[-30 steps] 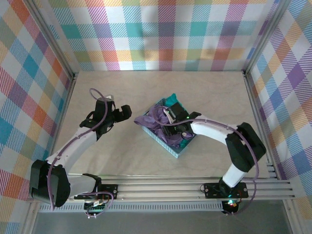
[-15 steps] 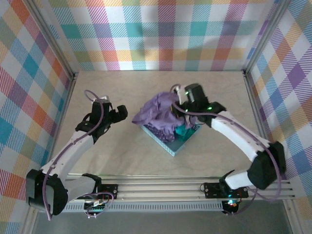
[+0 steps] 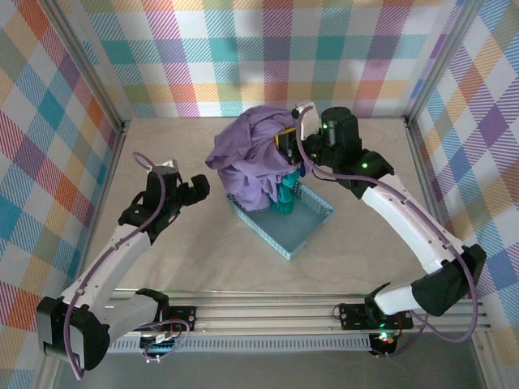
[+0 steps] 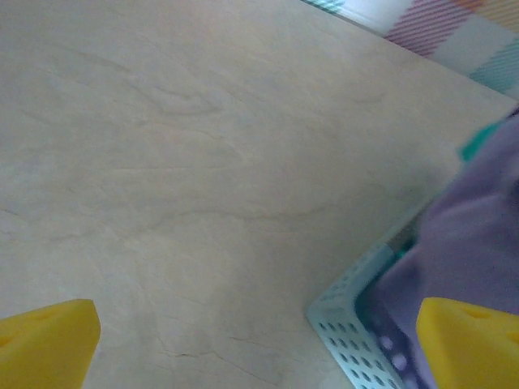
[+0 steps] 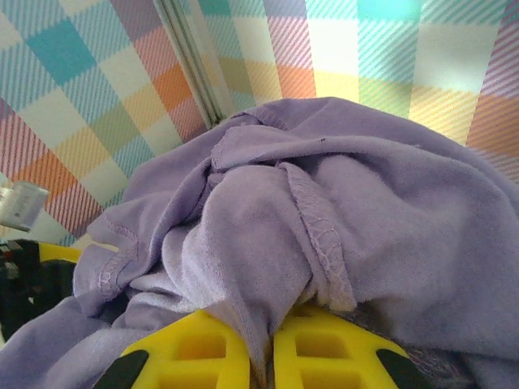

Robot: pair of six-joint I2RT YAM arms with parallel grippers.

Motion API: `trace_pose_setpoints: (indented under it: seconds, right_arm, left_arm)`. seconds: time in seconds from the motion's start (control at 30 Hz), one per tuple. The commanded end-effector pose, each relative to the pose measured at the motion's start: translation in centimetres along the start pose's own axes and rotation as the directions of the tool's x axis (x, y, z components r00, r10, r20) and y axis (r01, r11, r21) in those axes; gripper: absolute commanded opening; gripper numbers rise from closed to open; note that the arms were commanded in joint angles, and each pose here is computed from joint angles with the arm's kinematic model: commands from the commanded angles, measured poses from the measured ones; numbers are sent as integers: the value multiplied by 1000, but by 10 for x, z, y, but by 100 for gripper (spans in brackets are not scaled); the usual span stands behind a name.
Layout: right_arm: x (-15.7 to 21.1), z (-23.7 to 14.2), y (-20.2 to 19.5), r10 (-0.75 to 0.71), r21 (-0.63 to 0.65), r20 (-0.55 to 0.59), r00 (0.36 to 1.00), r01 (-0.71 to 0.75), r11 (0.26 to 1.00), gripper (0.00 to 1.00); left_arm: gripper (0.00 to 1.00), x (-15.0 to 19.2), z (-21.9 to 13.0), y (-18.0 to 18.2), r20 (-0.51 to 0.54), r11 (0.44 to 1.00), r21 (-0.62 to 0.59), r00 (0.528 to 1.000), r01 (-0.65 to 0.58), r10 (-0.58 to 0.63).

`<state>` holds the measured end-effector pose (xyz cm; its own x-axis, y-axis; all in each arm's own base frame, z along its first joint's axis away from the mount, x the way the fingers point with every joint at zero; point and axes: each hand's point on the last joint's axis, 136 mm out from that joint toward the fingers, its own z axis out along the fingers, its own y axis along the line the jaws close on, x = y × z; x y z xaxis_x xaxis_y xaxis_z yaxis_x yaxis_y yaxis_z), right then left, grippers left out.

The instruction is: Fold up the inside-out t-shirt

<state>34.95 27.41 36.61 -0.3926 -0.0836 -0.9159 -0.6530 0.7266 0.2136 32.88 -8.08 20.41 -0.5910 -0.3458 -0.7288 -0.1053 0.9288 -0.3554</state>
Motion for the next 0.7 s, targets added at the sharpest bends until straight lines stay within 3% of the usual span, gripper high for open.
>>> trace_pose_setpoints:
  seconds: [0.0, 0.07, 0.2, 0.4, 0.47, 0.53, 0.57, 0.67]
  right_arm:
    - [-1, -1, 10, -17, -52, 20, 1000, 18, 998, 11]
    - [11, 2, 10, -10, -64, -4, 1000, 10, 998, 11]
    - [25, 4, 11, 9, -82, -11, 1000, -10, 997, 10]
    - [30, 9, 15, 35, -123, -5, 999, -35, 992, 10]
    - [31, 10, 15, 39, -124, -4, 999, -39, 992, 10]
    - [33, 12, 13, 42, -118, -3, 999, -42, 992, 10]
    - [35, 12, 12, 42, -113, -3, 999, -42, 993, 10]
    - [38, 8, -7, 35, -2, -22, 999, -35, 999, 17]
  left_arm:
    - [100, -17, -13, -61, 36, 946, 321, 998, 41, -55]
    - [100, -21, -15, -85, 12, 886, 453, 993, 102, -120]
    - [100, -34, -2, -113, -79, 788, 558, 962, 259, -260]
    - [100, -12, 34, -161, -210, 783, 554, 958, 283, -198]
    - [96, -5, 42, -175, -243, 772, 565, 953, 291, -181]
    - [80, -1, 49, -187, -262, 760, 579, 950, 295, -169]
    - [68, 0, 51, -193, -270, 746, 595, 949, 298, -163]
    - [18, -19, 38, -202, -236, 701, 658, 960, 273, -152]
